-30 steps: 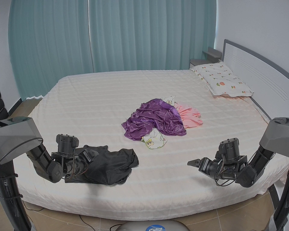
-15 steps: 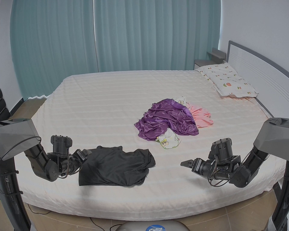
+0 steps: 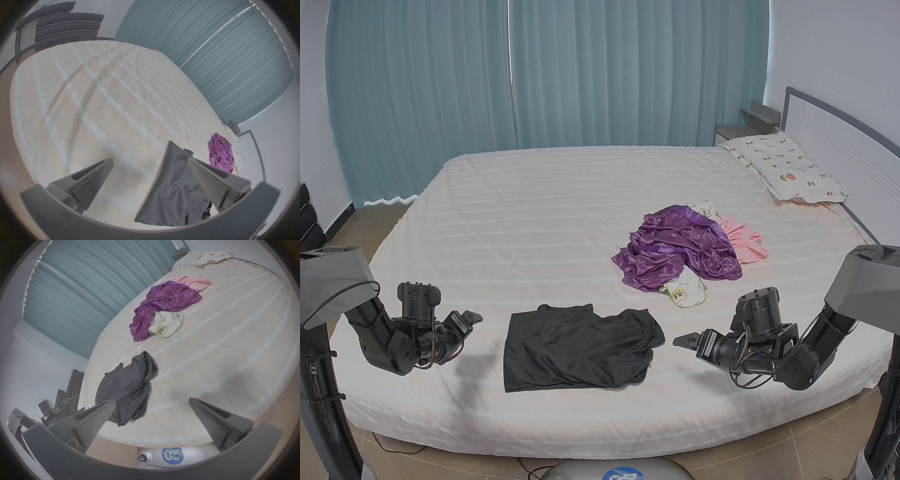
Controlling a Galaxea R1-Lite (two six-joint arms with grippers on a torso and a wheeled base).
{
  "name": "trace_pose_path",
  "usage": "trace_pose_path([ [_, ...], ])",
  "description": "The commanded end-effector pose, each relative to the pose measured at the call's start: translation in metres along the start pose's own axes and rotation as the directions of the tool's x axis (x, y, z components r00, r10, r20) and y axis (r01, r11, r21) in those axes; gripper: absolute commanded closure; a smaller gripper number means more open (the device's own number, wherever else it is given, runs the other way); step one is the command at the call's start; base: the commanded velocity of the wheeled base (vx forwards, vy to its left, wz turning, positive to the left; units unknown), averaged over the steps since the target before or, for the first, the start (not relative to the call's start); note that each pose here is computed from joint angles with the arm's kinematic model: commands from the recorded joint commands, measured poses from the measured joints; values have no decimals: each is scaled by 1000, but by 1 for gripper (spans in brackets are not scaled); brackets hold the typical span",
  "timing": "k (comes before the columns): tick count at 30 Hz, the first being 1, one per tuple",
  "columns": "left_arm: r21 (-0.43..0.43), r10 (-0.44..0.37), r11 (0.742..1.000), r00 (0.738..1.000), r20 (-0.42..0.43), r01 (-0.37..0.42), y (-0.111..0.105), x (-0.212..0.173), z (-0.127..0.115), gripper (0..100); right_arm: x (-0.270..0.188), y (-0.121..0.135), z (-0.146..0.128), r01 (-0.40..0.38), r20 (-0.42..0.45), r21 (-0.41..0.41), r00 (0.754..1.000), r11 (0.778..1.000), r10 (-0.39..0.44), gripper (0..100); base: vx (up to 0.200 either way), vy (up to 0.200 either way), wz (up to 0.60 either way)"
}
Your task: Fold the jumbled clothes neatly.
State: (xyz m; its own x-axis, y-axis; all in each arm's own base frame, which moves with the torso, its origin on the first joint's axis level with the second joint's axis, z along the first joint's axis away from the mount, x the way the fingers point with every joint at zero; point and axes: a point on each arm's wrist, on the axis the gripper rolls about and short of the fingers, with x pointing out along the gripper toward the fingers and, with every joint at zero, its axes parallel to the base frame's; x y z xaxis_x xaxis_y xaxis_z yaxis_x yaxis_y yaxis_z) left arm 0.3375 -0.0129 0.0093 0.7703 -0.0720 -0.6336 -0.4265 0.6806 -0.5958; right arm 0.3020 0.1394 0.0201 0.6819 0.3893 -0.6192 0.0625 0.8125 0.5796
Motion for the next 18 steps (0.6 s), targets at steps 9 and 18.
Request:
trace_pose_path([
  [9,-20,4,1000,1000,-5,-4,4,1,2,0,5,11,-8,13,17,-37,1000,999,-13,0,0,111,0],
  [18,-23,12,1000,1000,-7,-12,5,1,-1,0,17,16,-16,76,-13,-63,997,995,-77,0,0,0,0],
])
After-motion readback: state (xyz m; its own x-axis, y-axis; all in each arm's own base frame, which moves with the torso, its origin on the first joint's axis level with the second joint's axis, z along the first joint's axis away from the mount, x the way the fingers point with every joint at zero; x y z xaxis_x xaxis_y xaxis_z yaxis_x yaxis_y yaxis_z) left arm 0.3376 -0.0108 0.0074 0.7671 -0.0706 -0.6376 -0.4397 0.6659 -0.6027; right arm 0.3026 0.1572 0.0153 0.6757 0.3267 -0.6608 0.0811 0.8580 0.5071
